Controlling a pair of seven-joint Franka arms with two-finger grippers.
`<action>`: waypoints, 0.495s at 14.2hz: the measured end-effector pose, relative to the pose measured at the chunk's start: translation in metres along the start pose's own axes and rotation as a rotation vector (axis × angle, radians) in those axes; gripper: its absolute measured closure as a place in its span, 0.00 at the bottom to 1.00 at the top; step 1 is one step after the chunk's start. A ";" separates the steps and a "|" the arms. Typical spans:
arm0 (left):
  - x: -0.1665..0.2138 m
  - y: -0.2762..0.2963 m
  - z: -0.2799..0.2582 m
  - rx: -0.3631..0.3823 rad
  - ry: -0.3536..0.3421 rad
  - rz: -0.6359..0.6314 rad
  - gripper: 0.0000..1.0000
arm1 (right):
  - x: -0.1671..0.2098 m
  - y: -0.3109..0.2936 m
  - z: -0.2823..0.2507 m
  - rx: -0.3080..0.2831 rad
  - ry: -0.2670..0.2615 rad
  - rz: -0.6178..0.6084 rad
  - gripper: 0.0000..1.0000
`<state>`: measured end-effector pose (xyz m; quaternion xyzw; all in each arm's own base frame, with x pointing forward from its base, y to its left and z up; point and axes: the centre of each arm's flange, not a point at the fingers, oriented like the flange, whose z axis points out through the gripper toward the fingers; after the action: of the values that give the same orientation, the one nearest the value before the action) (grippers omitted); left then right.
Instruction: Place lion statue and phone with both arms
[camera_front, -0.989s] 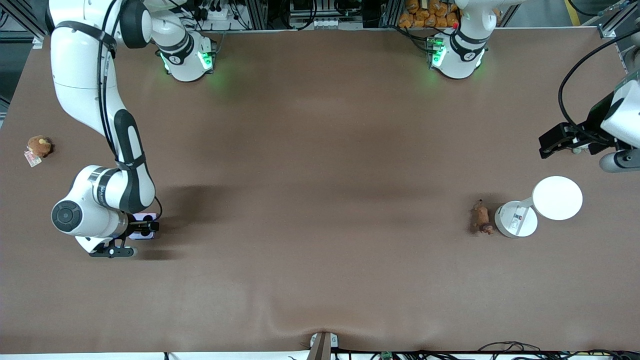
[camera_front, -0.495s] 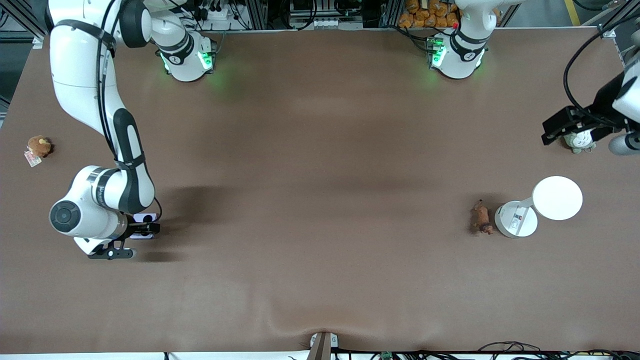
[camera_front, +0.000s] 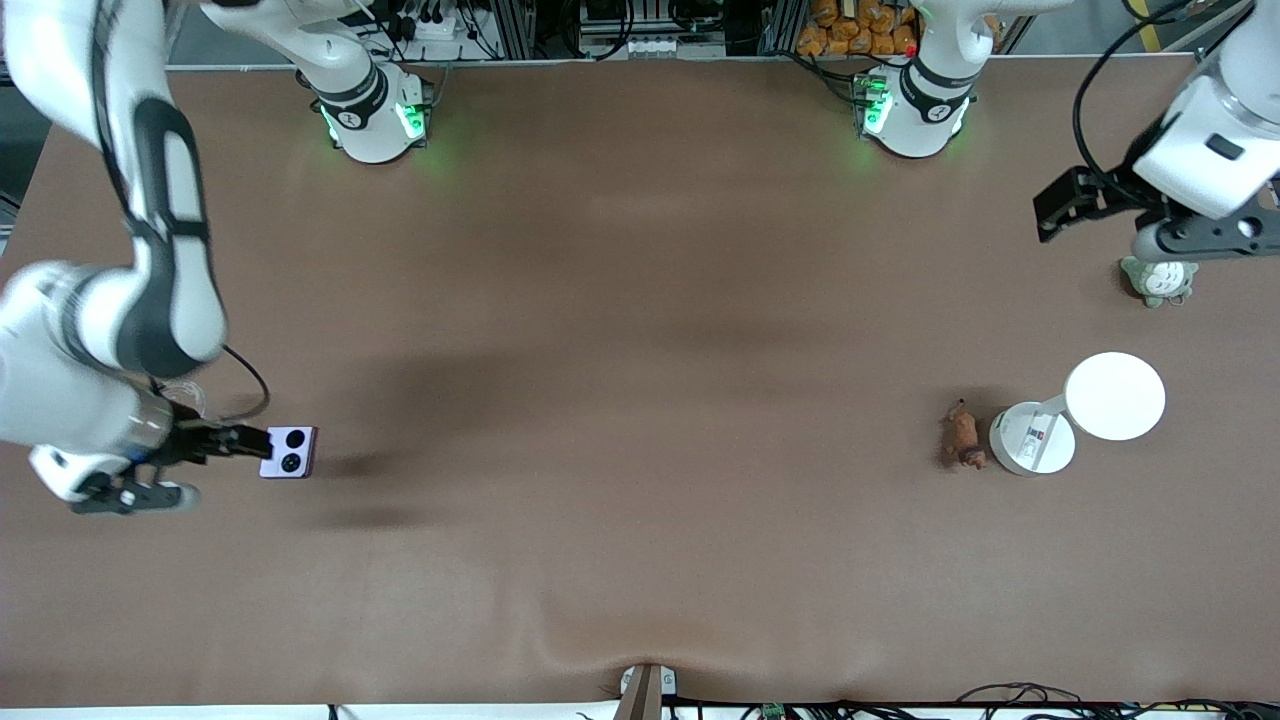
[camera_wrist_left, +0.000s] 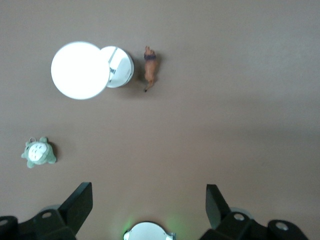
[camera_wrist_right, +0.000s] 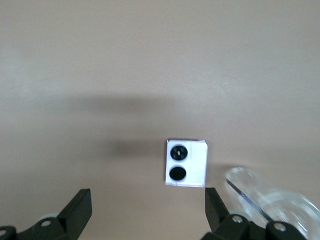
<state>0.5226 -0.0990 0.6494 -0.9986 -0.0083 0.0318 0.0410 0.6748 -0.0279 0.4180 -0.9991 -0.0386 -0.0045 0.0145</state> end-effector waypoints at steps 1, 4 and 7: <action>-0.009 -0.004 0.003 0.003 -0.003 -0.005 0.00 | -0.010 0.000 -0.028 -0.014 -0.007 -0.016 0.00; -0.029 -0.014 0.008 -0.001 -0.007 -0.020 0.00 | -0.045 -0.003 -0.096 0.004 -0.036 -0.038 0.00; -0.030 -0.027 0.007 -0.049 -0.003 -0.050 0.00 | -0.077 -0.011 -0.145 0.034 -0.054 -0.059 0.00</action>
<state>0.4917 -0.0721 0.6467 -0.9988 -0.0339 0.0319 0.0175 0.5956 -0.0271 0.5627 -0.9969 -0.0684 0.0227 0.0302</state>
